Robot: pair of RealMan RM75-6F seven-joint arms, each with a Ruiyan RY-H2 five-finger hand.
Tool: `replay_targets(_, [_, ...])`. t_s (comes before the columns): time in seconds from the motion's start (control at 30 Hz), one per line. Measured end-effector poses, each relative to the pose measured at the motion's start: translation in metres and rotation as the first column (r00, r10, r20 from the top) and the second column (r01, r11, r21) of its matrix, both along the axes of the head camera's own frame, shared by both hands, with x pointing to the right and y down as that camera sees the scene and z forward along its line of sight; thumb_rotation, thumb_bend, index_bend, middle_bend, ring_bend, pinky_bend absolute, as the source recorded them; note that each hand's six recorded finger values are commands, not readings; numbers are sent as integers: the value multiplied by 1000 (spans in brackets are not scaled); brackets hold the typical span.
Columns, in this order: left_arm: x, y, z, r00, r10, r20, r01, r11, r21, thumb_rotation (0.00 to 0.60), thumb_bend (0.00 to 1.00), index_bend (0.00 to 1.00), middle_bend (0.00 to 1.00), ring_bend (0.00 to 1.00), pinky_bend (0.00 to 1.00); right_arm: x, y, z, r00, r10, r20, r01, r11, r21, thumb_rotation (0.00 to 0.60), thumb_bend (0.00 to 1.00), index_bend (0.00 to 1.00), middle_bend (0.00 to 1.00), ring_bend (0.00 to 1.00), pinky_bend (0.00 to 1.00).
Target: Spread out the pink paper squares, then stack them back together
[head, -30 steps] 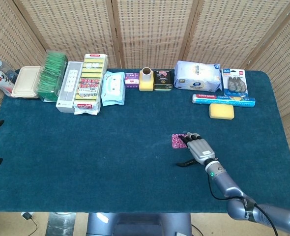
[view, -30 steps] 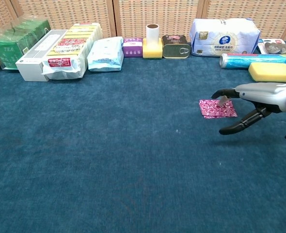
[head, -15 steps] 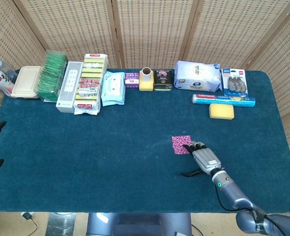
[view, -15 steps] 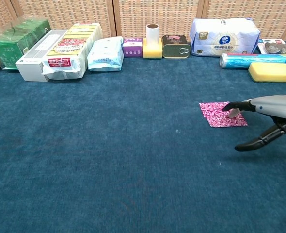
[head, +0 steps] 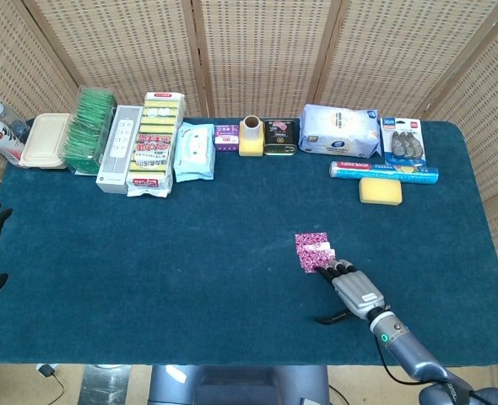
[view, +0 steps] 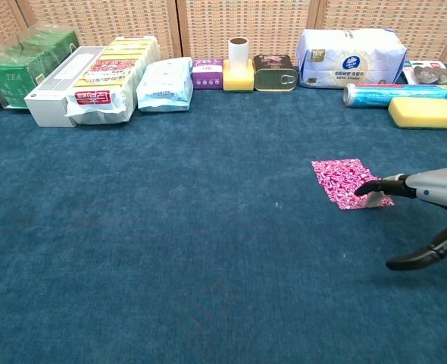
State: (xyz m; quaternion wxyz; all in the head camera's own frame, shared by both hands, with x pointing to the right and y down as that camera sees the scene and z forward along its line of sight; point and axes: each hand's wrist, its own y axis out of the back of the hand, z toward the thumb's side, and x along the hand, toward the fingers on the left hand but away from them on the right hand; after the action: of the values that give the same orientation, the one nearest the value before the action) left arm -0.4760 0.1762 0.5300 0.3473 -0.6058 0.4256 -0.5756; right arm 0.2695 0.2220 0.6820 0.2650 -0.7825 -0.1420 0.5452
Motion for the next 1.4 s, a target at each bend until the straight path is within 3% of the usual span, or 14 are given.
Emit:
replay_targets(0.13, [0, 0, -1, 1000, -1, -1, 1, 1000, 3, 600, 85, 0, 0, 0, 78, 0, 3, -2, 1000, -6, -4, 6, 1000, -10, 252, 0, 0, 169, 68, 69])
replay_targets(0.47, [-1, 0, -2, 1000, -3, -4, 3, 1000, 5, 600, 85, 0, 0, 0, 78, -3, -17, -6, 1000, 24, 6, -24, 999, 46, 248, 0, 0, 169, 67, 69])
replay_targets(0.63, [-1, 0, -2, 1000, -1, -6, 1, 1000, 5, 600, 85, 0, 0, 0, 77, 0, -23, 2, 999, 38, -11, -38, 999, 38, 252, 0, 0, 168, 67, 70])
replay_targets(0.9, [-1, 1, -1, 1000, -4, -7, 4, 1000, 0, 600, 85, 0, 0, 0, 78, 5, -18, 17, 998, 65, -21, -65, 998, -7, 252, 0, 0, 167, 67, 84])
replay_targets(1.4, [-1, 1, -1, 1000, -6, -12, 6, 1000, 0, 600, 86, 0, 0, 0, 77, -2, 4, 2, 999, 17, 30, -16, 1000, -27, 251, 0, 0, 171, 71, 111])
